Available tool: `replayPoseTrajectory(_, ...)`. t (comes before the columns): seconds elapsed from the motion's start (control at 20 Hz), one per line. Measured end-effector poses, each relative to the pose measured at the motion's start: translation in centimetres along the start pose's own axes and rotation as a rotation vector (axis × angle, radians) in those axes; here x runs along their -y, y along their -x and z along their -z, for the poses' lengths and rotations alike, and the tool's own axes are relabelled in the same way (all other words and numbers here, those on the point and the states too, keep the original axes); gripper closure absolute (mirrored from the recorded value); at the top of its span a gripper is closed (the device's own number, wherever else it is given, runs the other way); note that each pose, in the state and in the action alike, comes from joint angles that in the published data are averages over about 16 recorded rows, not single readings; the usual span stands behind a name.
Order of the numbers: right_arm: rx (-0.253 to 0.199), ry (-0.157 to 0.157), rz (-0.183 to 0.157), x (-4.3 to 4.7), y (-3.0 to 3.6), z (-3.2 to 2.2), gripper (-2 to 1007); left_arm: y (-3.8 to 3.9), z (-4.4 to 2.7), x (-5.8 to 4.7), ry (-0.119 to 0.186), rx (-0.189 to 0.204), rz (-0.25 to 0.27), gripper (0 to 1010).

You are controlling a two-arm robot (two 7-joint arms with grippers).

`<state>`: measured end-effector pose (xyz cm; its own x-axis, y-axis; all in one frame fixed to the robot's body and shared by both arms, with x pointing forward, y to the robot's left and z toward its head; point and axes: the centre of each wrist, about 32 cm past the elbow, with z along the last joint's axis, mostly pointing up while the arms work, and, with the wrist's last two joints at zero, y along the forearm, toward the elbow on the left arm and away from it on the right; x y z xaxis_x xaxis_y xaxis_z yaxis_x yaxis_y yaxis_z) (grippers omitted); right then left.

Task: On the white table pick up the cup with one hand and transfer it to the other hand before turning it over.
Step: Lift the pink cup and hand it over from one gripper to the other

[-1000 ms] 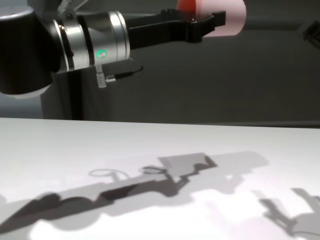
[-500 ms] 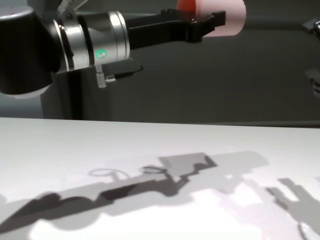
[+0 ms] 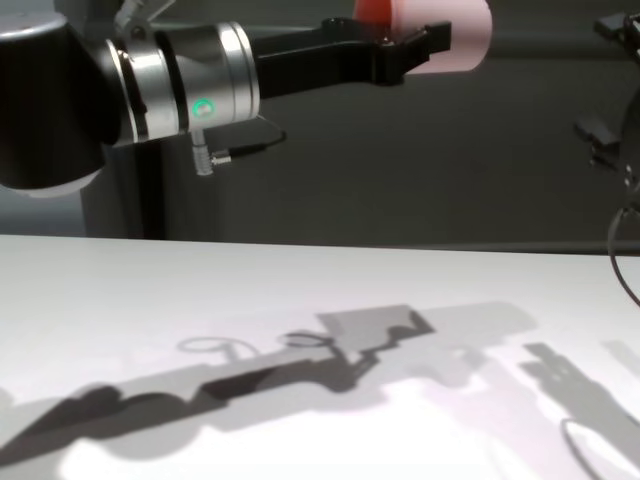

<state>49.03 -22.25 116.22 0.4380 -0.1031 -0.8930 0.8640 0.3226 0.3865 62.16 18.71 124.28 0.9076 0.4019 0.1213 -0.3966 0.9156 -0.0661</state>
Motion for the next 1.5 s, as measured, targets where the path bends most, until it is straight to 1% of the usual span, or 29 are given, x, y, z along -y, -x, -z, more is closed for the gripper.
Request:
replayPoseTrajectory(0.35,-0.104,0.008,-0.052,-1.7,-0.75,0.1,3,0.0,0.0,0.0,0.0,0.0,0.0,963)
replayPoseTrajectory(0.6,-0.154,0.011,-0.064,-2.9,-1.53,0.25,3,0.0,0.0,0.0,0.0,0.0,0.0,964)
replayPoseTrajectory(0.9,-0.18,0.018,-0.063,-4.3,-2.4,0.48,3,0.0,0.0,0.0,0.0,0.0,0.0,964)
replayPoseTrajectory(1.1,-0.191,0.024,-0.062,-5.2,-2.82,0.7,3,0.0,0.0,0.0,0.0,0.0,0.0,964)
replayPoseTrajectory(1.3,-0.197,0.032,-0.068,-6.01,-2.97,0.99,3,0.0,0.0,0.0,0.0,0.0,0.0,964)
replayPoseTrajectory(1.5,-0.202,0.041,-0.078,-6.72,-2.95,1.36,3,0.0,0.0,0.0,0.0,0.0,0.0,964)
